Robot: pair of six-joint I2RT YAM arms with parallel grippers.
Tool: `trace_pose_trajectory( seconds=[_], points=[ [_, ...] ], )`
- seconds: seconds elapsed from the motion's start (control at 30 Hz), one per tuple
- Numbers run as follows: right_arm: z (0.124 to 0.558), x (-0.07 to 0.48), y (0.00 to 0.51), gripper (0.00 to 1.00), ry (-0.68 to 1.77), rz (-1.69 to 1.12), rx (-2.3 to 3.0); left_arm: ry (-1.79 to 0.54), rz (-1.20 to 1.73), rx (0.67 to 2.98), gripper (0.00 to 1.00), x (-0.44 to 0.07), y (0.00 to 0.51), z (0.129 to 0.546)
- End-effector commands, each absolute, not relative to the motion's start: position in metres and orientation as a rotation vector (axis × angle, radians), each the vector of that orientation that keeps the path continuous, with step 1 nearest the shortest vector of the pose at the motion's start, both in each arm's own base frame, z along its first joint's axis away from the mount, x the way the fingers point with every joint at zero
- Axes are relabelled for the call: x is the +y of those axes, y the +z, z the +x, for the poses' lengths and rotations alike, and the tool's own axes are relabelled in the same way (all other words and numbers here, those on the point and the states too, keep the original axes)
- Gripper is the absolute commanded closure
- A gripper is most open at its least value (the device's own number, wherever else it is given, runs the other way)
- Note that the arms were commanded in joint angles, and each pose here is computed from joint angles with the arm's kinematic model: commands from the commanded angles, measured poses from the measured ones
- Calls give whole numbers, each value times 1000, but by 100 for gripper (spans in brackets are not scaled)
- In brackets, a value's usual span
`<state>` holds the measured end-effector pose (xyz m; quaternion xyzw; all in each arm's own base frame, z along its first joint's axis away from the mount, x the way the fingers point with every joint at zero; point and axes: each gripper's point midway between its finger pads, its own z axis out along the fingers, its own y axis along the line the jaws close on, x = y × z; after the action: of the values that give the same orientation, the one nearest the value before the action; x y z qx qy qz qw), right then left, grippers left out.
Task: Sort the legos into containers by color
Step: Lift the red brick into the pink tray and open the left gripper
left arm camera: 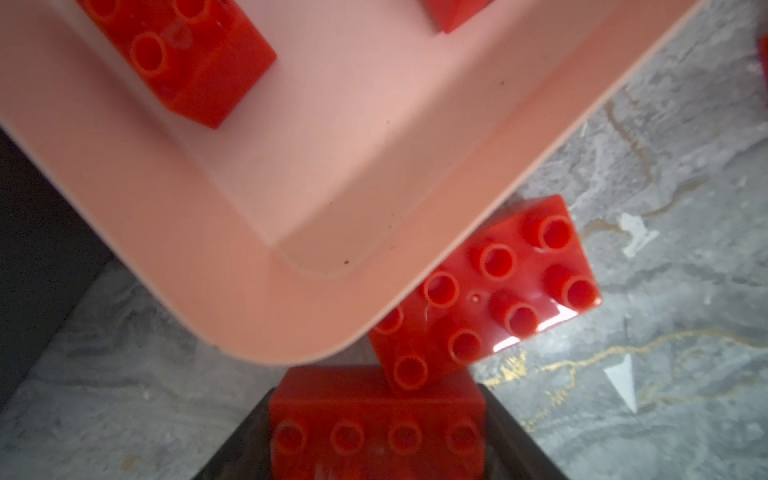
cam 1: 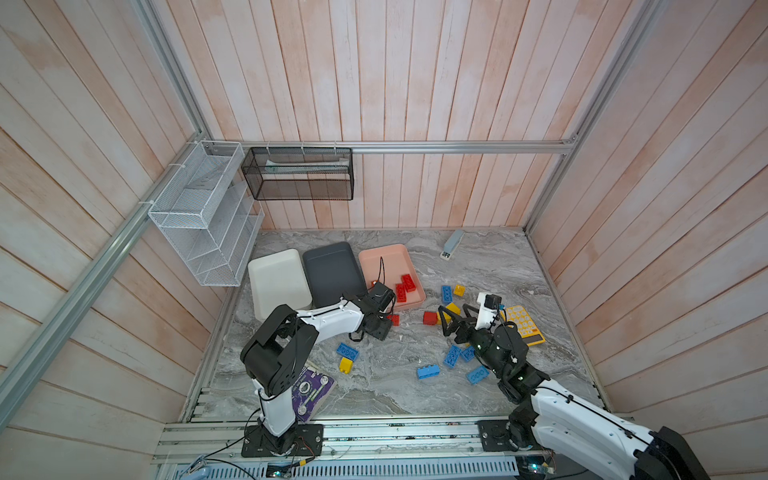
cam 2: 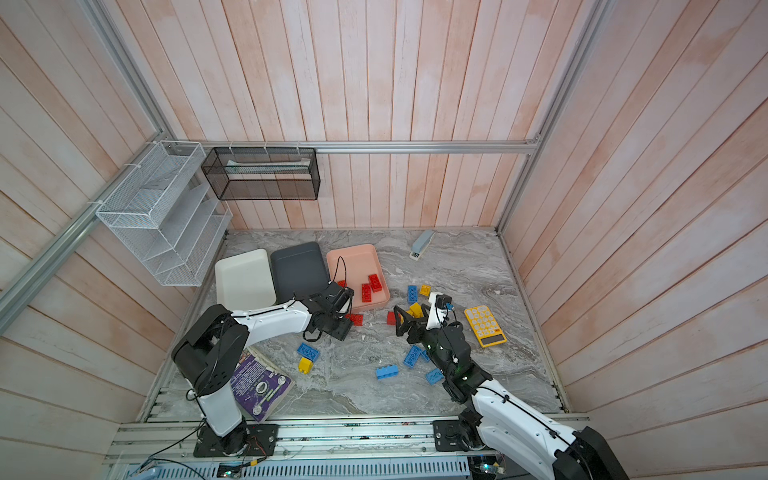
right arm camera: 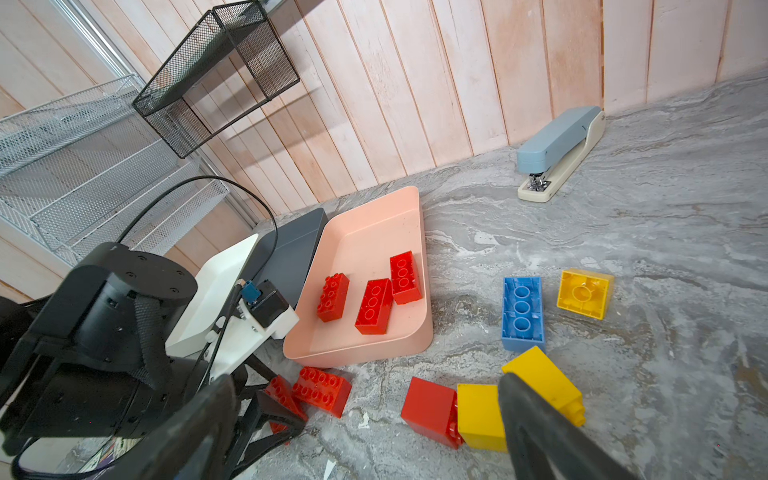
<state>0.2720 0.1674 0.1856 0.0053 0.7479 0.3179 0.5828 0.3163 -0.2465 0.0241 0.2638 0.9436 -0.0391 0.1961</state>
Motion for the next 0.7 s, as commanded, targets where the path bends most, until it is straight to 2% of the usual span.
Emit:
trace_pose_trajectory(
  seconds=[0.0, 0.2, 0.37, 0.67],
  points=[
    [272, 166, 190, 1, 741, 25, 1733, -114, 699, 2593, 36, -248, 42, 316],
    [272, 165, 190, 2, 741, 32, 1725, -156, 650, 2576, 36, -244, 61, 300],
    [273, 166, 187, 2, 743, 31, 1737, -187, 626, 2527, 36, -239, 95, 295],
    [272, 165, 189, 2, 742, 35, 1733, -182, 643, 2436, 35, -246, 152, 310]
  ],
)
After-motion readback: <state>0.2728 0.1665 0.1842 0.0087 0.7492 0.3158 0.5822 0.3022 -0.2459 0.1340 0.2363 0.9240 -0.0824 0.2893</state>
